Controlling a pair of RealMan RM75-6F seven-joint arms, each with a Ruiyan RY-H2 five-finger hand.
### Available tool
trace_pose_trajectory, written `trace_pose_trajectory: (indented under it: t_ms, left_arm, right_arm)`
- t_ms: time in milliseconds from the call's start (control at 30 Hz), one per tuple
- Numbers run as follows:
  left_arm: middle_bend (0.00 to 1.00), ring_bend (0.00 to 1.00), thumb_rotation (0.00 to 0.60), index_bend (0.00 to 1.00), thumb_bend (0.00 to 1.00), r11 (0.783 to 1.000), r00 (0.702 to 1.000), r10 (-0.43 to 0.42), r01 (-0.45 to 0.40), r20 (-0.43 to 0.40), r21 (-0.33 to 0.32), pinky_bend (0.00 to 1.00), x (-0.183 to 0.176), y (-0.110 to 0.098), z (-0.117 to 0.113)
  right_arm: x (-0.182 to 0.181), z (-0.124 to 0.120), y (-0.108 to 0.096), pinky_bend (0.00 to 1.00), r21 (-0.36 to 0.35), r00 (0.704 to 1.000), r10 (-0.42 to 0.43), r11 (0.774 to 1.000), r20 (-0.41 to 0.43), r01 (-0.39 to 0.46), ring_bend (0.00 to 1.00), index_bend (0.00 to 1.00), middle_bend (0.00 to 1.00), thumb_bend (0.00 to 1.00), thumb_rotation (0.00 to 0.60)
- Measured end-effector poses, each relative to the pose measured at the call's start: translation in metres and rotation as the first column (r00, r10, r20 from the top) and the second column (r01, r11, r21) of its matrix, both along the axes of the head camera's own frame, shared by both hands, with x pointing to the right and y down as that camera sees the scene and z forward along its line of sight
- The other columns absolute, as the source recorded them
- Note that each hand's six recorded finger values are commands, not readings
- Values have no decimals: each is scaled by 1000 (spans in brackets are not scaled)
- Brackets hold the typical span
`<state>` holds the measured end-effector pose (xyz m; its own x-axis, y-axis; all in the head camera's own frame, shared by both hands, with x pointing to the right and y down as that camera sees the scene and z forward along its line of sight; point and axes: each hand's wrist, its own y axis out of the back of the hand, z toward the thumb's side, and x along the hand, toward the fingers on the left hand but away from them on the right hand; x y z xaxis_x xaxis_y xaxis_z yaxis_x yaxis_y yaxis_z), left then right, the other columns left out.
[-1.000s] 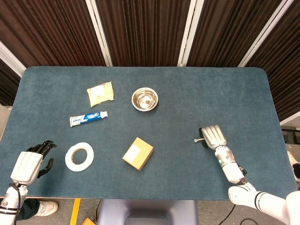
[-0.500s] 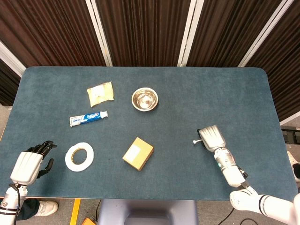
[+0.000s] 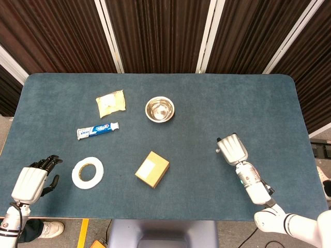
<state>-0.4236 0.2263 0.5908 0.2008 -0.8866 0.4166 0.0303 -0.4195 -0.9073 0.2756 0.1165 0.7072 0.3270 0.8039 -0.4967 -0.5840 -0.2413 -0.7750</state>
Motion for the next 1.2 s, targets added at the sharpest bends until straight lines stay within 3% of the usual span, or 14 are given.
trace_pose_trajectory:
  t_ms: [200, 367, 700, 933, 1200]
  left_arm:
    - [252, 381, 600, 310, 458, 1000, 1000, -1, 1, -1, -3, 538, 0, 0, 1]
    - [252, 381, 600, 309, 458, 1000, 1000, -2, 2, -2, -2, 538, -1, 0, 0]
    - [253, 381, 600, 309, 459, 1000, 1000, -8, 8, -3, -1, 538, -1, -1, 0]
    - [252, 381, 600, 308, 458, 1000, 1000, -9, 9, -4, 0, 538, -1, -1, 0]
    - [253, 381, 600, 309, 458, 1000, 1000, -7, 7, 0, -3, 538, -1, -1, 1]
  right_arm:
    - [-3, 4, -1, 818, 89, 986, -133, 986, -104, 142, 851, 751, 998, 474, 600]
    - [-8, 8, 2, 818, 122, 966, -210, 966, -148, 229, 851, 764, 998, 476, 600]
    - [-16, 14, 9, 817, 171, 891, -380, 888, -247, 426, 851, 768, 998, 477, 600]
    - [-14, 18, 15, 817, 168, 836, -447, 842, -318, 514, 851, 766, 998, 479, 600]
    - [-9, 21, 17, 817, 158, 818, -457, 832, -350, 532, 851, 760, 998, 480, 600]
